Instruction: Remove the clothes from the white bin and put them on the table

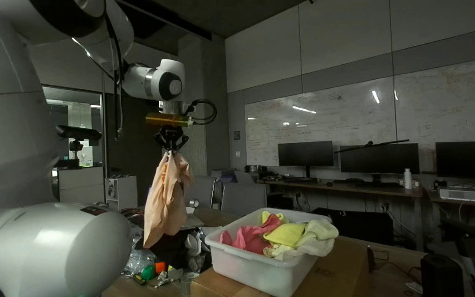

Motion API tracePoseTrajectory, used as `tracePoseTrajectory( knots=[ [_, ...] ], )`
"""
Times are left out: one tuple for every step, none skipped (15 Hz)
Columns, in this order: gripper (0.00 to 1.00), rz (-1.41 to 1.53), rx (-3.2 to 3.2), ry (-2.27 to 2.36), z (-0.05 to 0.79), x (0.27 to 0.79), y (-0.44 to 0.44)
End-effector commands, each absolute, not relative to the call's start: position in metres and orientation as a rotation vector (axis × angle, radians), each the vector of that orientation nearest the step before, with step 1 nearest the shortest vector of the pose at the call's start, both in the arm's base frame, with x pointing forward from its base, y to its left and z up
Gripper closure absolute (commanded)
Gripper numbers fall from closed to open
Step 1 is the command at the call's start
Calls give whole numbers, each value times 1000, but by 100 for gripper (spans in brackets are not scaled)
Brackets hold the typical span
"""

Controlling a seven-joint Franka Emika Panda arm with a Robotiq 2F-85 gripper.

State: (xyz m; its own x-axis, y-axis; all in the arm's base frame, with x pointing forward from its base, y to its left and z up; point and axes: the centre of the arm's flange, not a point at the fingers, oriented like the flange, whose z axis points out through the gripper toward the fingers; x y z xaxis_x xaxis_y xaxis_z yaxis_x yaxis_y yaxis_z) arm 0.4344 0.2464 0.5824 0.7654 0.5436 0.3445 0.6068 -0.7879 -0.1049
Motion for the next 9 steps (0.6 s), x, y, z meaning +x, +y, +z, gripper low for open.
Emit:
tracePoseTrajectory(
  knots=[
    [96, -687, -2793, -759, 586, 454, 236],
    [70, -730, -2822, -741, 584, 459, 231],
    [69, -769, -2858, -748, 581, 462, 226],
    [64, -805, -2895, -733, 577, 465, 221],
    [56, -830, -2941, -749, 571, 467, 216],
    [49, -853, -2990, -752, 566, 468, 212],
    [39, -857, -3031, -764, 561, 467, 207],
    [33, -871, -3080, -747, 555, 468, 202],
    [26, -871, -3128, -726, 552, 467, 196]
  ],
)
